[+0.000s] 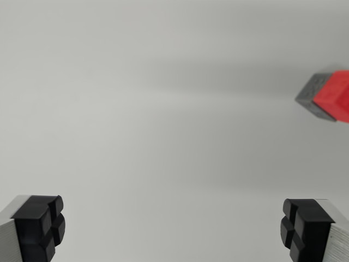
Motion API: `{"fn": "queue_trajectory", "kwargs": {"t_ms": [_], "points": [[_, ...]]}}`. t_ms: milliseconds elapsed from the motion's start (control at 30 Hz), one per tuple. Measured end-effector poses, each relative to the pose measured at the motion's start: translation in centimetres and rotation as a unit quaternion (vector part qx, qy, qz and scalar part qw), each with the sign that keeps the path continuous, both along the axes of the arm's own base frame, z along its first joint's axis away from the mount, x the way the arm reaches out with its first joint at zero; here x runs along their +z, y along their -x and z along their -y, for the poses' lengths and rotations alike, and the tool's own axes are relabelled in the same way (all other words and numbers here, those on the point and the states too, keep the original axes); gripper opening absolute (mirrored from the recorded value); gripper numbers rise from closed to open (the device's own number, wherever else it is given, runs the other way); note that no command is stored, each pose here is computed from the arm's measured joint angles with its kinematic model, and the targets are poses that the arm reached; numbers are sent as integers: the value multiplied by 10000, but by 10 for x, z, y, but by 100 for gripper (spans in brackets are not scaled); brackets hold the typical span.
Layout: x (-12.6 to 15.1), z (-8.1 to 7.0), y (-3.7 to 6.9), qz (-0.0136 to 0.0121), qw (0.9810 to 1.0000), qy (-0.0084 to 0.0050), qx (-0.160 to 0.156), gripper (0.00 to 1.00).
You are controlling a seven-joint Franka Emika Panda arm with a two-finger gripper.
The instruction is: Destack cube
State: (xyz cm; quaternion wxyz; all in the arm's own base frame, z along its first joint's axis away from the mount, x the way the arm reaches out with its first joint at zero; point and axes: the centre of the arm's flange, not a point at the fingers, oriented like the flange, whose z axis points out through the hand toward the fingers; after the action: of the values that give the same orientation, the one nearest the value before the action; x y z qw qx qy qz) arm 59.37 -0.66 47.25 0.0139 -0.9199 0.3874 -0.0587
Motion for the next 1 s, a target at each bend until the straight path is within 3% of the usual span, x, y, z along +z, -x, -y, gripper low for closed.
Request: {"fn": "queue_trajectory", "kwargs": {"t_ms": [500, 1000], "points": [[0, 0, 0, -1, 10000, 0, -2, 100], [-8, 11, -3, -39, 9999, 0, -124, 100]]}}
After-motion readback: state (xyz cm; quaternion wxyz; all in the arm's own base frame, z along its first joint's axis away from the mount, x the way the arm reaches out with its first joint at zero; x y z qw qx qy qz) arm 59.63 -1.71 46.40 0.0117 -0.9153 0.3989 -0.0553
